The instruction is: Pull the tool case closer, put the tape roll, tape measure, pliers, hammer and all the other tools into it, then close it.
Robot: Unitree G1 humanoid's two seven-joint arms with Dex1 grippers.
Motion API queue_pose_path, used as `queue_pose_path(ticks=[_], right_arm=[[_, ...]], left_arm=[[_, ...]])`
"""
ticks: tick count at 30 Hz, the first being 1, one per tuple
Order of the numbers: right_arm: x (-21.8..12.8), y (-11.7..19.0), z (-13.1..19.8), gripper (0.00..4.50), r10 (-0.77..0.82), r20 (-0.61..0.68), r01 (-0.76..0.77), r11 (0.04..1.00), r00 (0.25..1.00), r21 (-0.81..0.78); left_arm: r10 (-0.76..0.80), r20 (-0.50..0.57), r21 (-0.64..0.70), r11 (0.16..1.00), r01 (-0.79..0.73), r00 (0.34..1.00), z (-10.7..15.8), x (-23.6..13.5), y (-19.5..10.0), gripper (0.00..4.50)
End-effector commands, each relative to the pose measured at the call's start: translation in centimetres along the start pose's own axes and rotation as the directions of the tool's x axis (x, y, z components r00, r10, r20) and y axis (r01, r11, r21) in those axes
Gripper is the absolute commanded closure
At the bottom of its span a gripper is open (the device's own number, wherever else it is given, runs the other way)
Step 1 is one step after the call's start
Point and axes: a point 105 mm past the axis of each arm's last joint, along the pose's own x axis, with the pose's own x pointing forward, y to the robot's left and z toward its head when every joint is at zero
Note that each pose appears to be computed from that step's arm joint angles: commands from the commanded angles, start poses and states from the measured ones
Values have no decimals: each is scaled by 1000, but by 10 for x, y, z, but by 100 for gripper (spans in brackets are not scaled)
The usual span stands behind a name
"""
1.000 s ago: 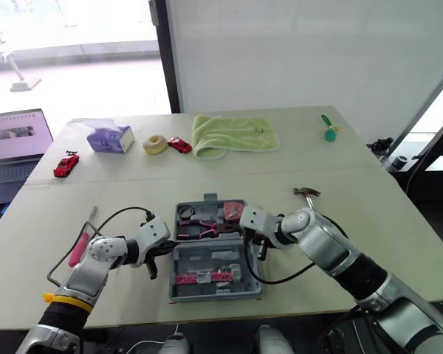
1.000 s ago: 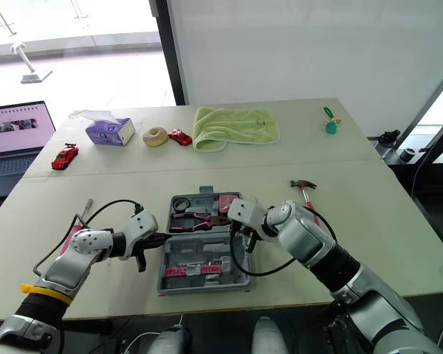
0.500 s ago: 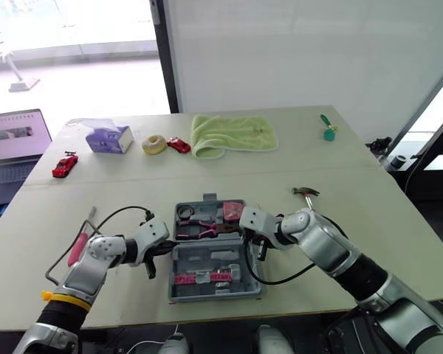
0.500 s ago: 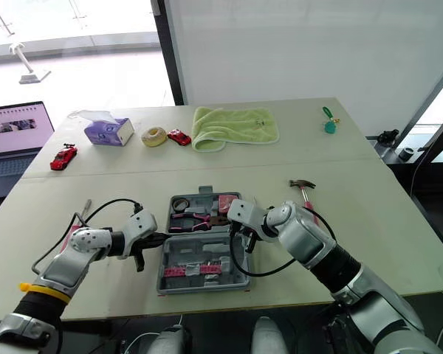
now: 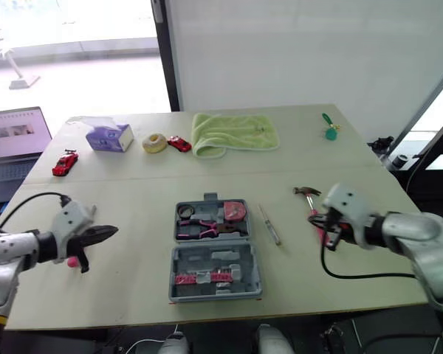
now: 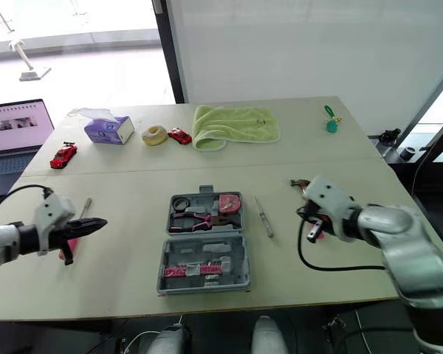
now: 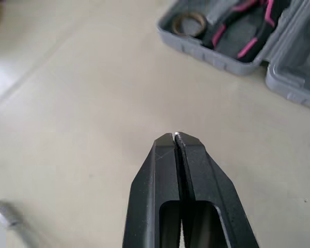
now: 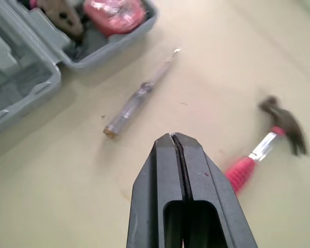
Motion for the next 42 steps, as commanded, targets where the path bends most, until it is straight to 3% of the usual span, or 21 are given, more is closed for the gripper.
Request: queue_pose_path(ticks=[1, 6, 8, 13, 25, 30, 33, 36, 40, 42], right_arm=[[-48, -9, -3, 323, -96, 103, 89, 994, 990, 68], [-74, -4, -33, 78, -157, 93, 144, 981, 983, 133], [-81, -4, -49, 5, -183, 59, 172, 972, 981, 162], [-93, -4, -76, 5, -258, 0, 254, 950, 966, 181], [-87, -4, -79, 5, -260, 14, 253, 950, 965, 182], [-81, -4, -70, 5, -292, 16, 284, 940, 956, 192], [-47, 15, -43, 5, -271, 40, 255, 938, 962, 236], [-23, 33, -17, 5, -233, 92, 204, 945, 968, 254], [11, 33, -1, 5, -322, 71, 289, 911, 944, 294], [33, 36, -2, 5, -344, 22, 318, 890, 939, 328]], left_arm=[[147, -36, -19, 989, -148, 988, -19, -51, 26, 277], [293, -56, -76, 952, -297, 954, -43, -91, 42, 25], [339, -86, -101, 932, -347, 937, -57, -106, 45, 0], [400, -201, -135, 893, -430, 894, -91, -136, 42, 0], [383, -166, -122, 906, -404, 909, -94, -119, 41, 0], [371, -93, -89, 921, -379, 924, -81, -95, 42, 0], [307, 69, -88, 950, -301, 949, -53, -39, 23, 0], [373, 93, -102, 926, -364, 923, -38, -11, 15, 0], [253, 241, -151, 963, -221, 937, 1, 23, -22, 0], [30, 311, -87, 996, -3, 950, 21, 36, -55, 0]])
